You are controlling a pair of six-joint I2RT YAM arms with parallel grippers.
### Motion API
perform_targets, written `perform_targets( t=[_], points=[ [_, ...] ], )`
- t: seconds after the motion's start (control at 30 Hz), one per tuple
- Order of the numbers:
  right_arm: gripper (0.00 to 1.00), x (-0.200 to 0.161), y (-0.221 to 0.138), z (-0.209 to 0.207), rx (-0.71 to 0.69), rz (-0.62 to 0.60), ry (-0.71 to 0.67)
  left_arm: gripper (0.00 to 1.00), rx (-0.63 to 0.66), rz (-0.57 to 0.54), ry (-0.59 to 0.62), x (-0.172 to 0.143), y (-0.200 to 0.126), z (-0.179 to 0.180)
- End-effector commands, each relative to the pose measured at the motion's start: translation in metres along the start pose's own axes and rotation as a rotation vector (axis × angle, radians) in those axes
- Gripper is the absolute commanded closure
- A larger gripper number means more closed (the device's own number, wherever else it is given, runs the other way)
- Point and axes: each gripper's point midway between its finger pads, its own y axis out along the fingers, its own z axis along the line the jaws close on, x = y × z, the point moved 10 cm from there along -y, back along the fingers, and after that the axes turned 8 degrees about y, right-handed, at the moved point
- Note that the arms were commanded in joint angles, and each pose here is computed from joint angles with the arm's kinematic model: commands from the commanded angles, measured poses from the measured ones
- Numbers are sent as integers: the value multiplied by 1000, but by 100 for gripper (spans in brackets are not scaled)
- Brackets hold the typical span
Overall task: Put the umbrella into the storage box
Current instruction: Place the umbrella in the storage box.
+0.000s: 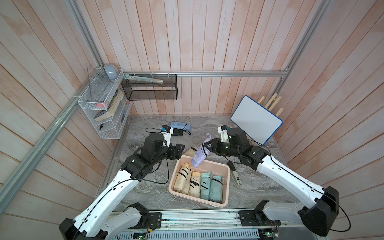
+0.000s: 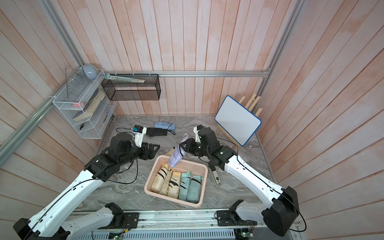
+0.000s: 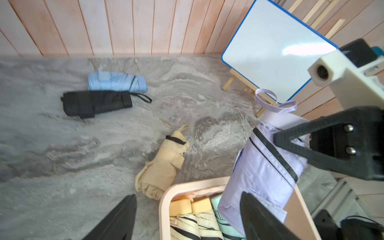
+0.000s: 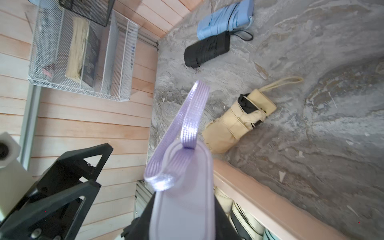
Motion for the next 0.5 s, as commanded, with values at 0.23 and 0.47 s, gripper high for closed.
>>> perform_targets(
  t=[0.23,0.47],
  points=[
    [85,-39,8,-12,-60,164,-91,19,-35,253,-241,-47,20,8],
    [85,-65,25,-18,-83,207,-112,21,-37,292,-269,-62,27,12]
  ],
)
